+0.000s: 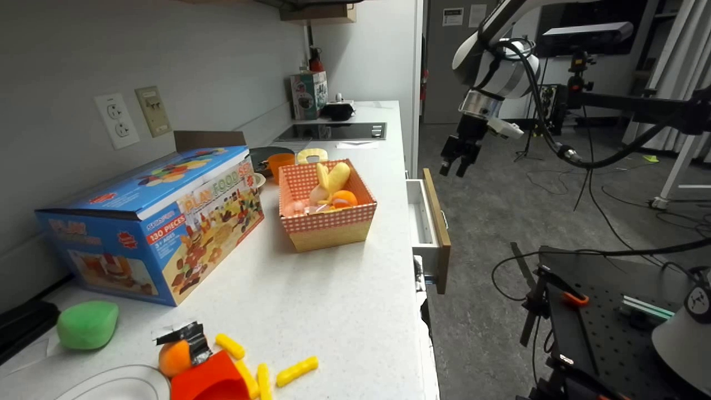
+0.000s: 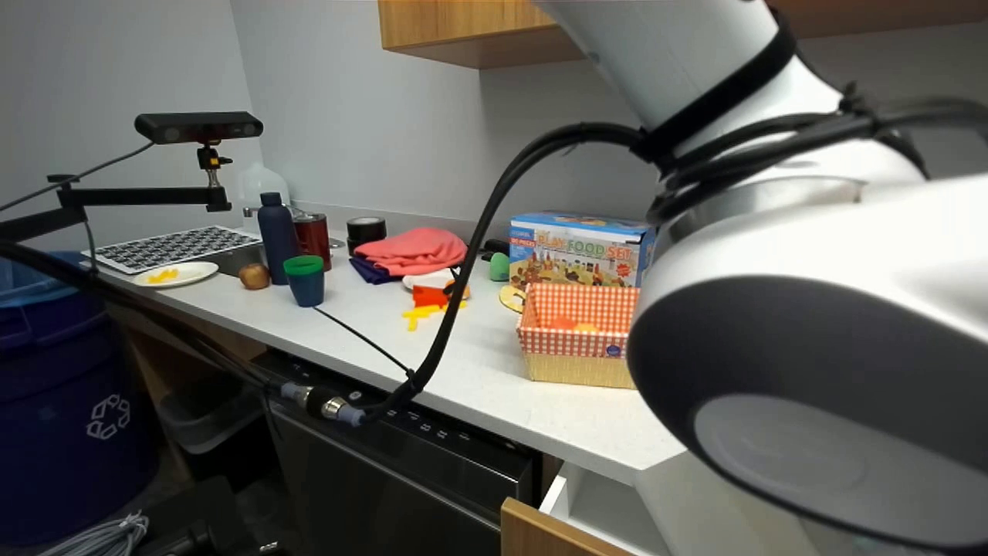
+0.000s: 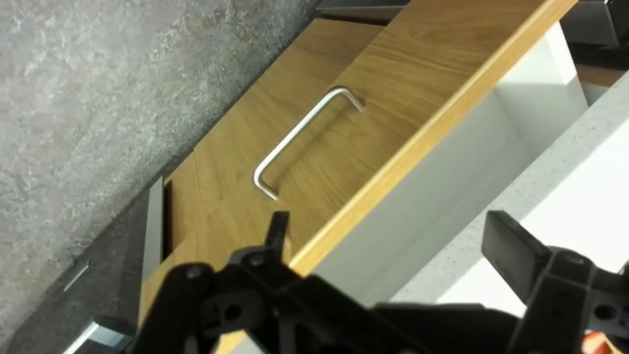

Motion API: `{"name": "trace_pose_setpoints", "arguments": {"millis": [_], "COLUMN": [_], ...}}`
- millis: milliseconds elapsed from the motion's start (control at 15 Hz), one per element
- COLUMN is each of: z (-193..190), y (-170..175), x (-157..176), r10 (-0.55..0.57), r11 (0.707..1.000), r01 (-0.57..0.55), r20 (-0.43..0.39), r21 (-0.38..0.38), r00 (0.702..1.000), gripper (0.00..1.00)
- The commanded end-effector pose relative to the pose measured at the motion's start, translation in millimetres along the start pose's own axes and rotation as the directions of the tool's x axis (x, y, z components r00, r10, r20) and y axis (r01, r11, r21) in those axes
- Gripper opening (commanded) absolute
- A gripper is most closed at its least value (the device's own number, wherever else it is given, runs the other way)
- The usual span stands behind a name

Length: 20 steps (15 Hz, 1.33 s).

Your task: Pick up the plush toy from the counter and put it in the drawer and close it

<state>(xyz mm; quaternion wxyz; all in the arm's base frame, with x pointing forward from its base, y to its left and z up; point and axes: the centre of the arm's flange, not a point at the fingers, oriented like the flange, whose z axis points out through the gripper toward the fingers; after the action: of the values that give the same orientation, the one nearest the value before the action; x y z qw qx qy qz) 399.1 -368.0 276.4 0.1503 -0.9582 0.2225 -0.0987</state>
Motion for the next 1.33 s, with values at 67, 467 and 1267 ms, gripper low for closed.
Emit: {"name": "trace_pose_setpoints", "arguments": {"millis": [67, 467, 1267], "z": [-13, 0, 42], "y": [-39, -66, -82], "x": [17, 24, 36], "r10": [-0.238, -0.343, -0.459], "r11": [0.970, 0.936, 0.857], "r01": [0.240, 0.348, 0.452], "r20": [0.044, 0.073, 0.029], "r21": [-0.045, -0.060, -0.246], "r00": [0.970, 0.936, 0.888], "gripper": [1.00, 1.00, 1.00]}}
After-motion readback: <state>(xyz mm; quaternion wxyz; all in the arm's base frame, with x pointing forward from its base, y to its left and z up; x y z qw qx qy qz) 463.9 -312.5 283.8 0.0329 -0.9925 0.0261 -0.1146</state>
